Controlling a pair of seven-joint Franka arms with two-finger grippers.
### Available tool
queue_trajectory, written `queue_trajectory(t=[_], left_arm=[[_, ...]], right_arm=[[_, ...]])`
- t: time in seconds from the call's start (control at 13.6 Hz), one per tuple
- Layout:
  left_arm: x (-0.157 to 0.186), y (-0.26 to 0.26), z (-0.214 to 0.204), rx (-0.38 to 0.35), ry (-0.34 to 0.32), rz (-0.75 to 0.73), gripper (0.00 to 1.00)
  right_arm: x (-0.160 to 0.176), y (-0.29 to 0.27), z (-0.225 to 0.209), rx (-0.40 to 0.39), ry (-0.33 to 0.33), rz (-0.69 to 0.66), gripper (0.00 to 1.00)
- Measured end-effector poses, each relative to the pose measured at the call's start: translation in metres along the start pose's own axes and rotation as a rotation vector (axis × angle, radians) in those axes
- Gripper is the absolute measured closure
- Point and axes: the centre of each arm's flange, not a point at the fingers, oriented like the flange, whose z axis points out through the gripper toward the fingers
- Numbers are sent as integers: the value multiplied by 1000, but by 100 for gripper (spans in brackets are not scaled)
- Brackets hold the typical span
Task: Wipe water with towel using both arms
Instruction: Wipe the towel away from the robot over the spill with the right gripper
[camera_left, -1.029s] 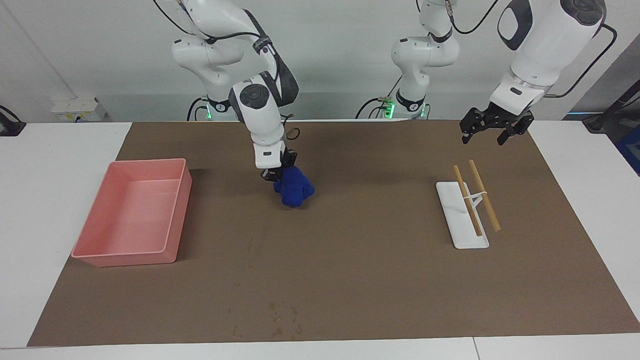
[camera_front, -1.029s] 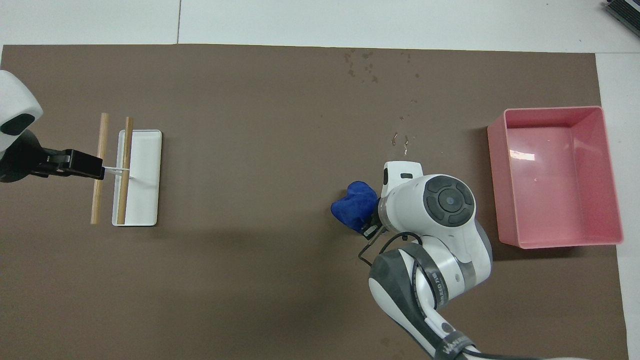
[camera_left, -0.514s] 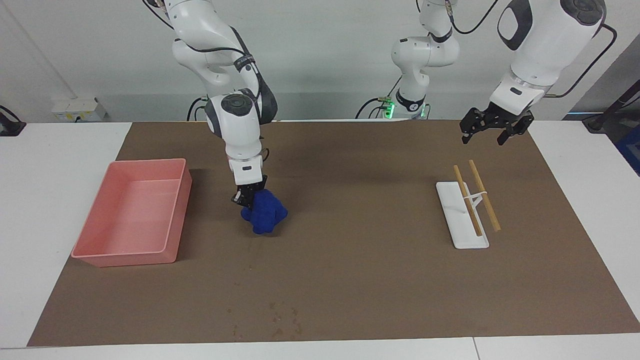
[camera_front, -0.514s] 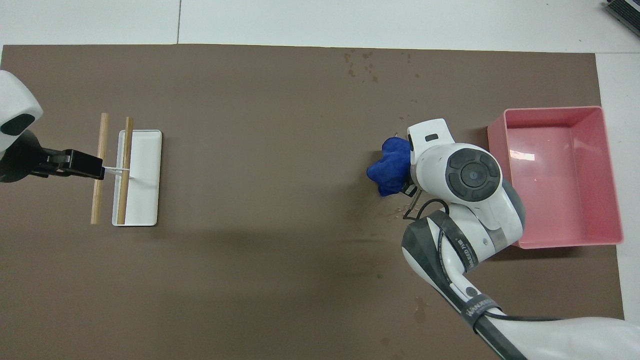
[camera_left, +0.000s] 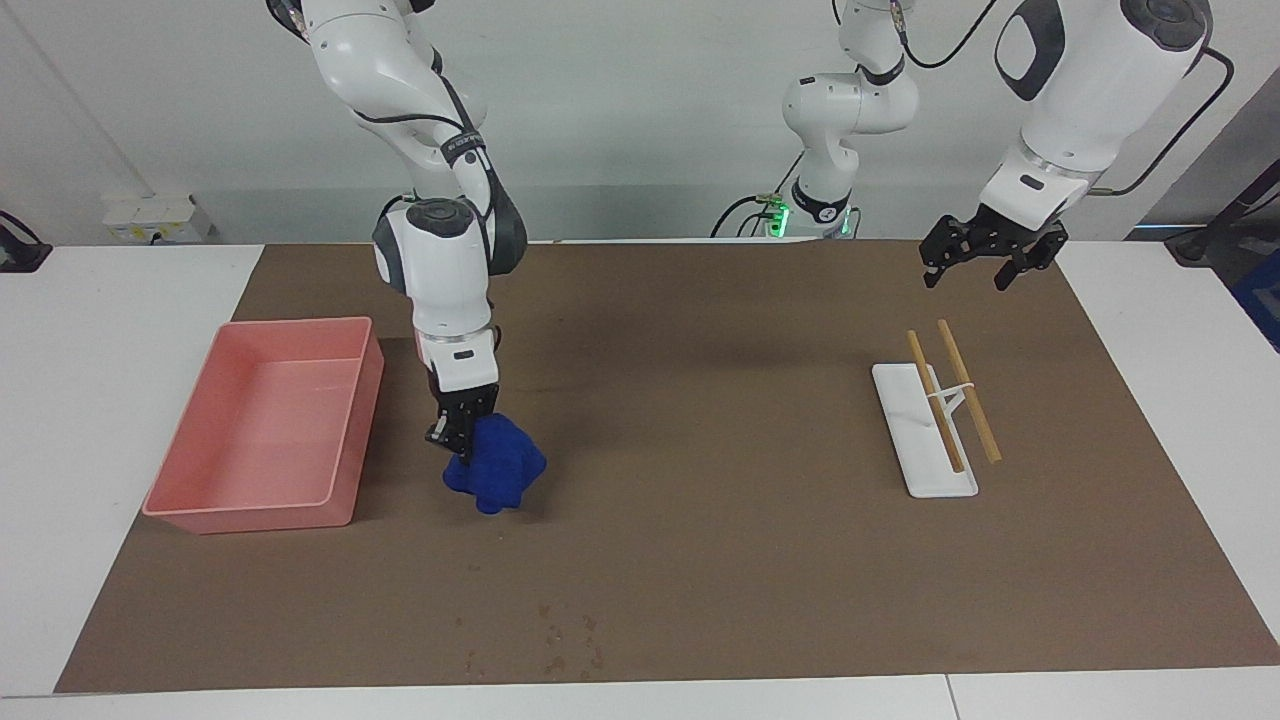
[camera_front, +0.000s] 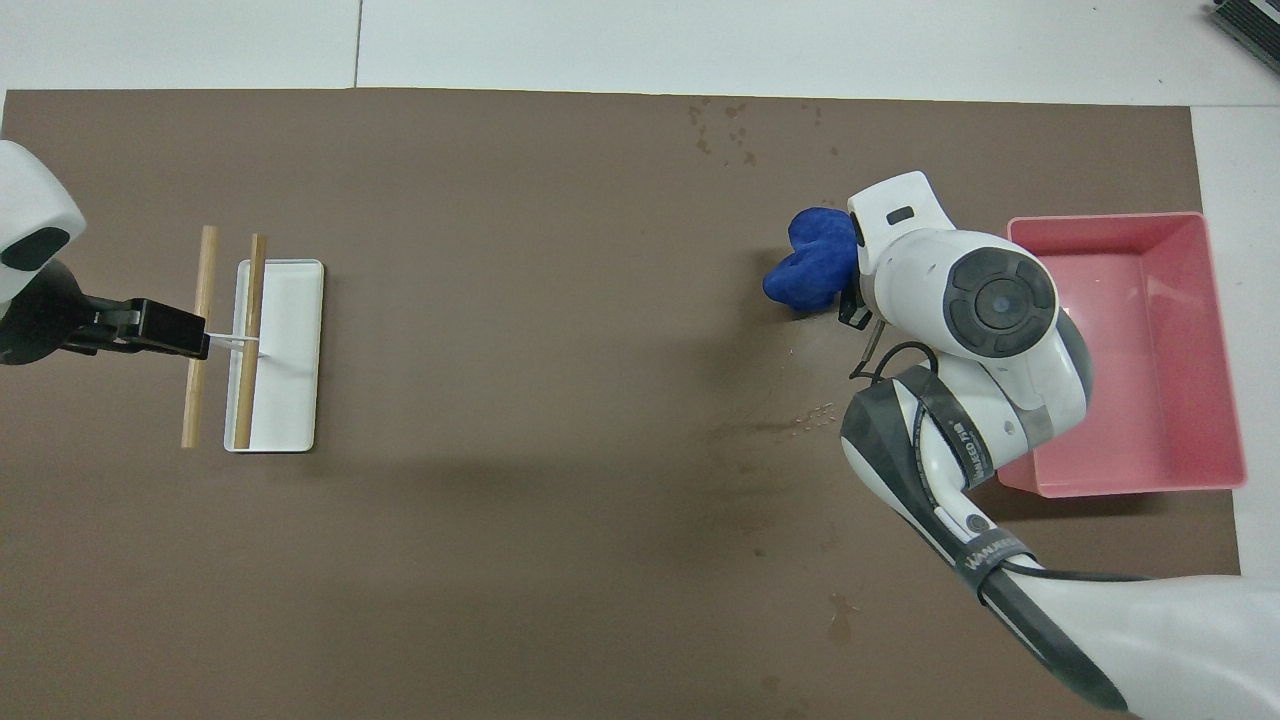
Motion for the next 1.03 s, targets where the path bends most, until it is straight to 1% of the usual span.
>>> queue_trajectory(t=[0.29, 0.44, 0.59, 0.66, 0.81, 0.96, 1.03], left_arm=[[0, 0, 0, 0, 0, 0, 0], [0, 0, 0, 0, 0, 0, 0], [0, 0, 0, 0, 0, 0, 0], [0, 0, 0, 0, 0, 0, 0], [0, 0, 0, 0, 0, 0, 0], [0, 0, 0, 0, 0, 0, 0], [0, 0, 0, 0, 0, 0, 0]], right_arm=[[8, 12, 1, -82, -4, -92, 90], [7, 25, 4, -121, -12, -124, 90], [4, 31, 8, -170, 0, -175, 90], [1, 32, 11, -178, 0, -185, 90], [0, 29, 19, -165, -1, -161, 90], [3, 19, 26, -133, 13, -56, 90], [7, 14, 27, -99, 29, 6, 90]])
